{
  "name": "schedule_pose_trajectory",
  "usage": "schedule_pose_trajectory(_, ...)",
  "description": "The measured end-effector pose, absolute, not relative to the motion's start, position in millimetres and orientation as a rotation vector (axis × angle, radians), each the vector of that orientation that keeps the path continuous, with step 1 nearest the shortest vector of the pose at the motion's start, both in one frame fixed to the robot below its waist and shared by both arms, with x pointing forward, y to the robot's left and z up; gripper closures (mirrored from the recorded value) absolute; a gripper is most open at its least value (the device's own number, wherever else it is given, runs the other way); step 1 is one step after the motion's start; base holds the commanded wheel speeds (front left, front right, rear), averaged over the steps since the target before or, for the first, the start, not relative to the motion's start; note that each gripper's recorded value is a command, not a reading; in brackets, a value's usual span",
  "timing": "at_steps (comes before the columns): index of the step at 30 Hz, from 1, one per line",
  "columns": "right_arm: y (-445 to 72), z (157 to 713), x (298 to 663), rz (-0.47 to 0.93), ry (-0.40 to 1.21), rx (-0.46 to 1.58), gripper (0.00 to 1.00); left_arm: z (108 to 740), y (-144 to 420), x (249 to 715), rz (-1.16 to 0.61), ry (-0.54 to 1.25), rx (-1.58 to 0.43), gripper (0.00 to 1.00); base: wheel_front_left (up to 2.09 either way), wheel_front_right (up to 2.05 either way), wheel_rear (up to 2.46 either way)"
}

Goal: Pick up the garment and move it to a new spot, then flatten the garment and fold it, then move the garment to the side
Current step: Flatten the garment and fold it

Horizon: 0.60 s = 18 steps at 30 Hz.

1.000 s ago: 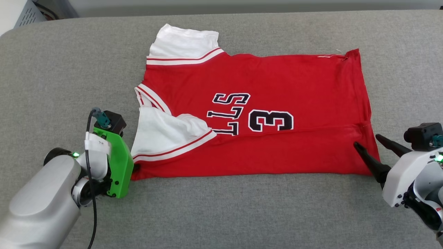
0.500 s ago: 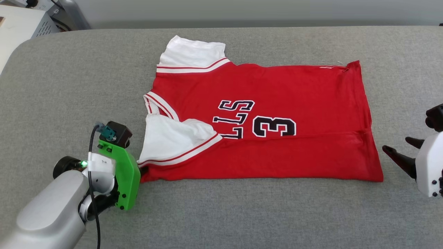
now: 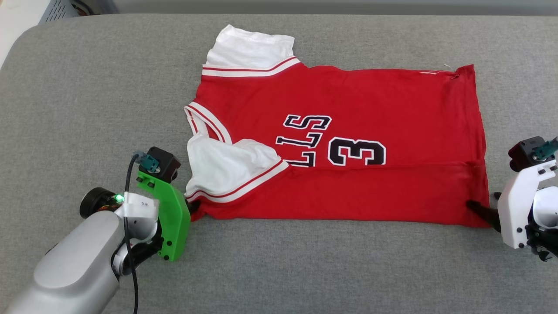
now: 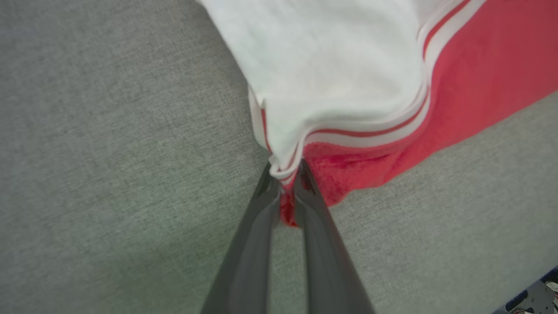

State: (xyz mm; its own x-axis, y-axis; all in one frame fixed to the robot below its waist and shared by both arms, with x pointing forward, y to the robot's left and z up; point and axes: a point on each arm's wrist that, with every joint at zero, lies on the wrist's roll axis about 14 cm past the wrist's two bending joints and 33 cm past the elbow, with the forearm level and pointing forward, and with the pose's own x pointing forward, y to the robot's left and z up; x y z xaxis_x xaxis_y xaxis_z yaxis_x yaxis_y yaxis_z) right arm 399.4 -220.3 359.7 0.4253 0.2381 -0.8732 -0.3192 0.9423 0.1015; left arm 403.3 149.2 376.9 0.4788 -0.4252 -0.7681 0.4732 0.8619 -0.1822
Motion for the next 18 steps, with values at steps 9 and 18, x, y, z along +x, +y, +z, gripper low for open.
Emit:
schedule_pose_trajectory(9,-208.7,360.3,403.1,0.361,0.990,-0.031,1.00,379.1,151.8,402.1,-0.515,0.879,0.014,1.00,0.00,0.00,0.00)
schedule_pose_trajectory(18,-206.4,405.0,396.4,0.405,0.810,-0.032,1.00,404.3,156.3,389.2,-0.503,0.781,-0.015,1.00,0.00,0.00,0.00)
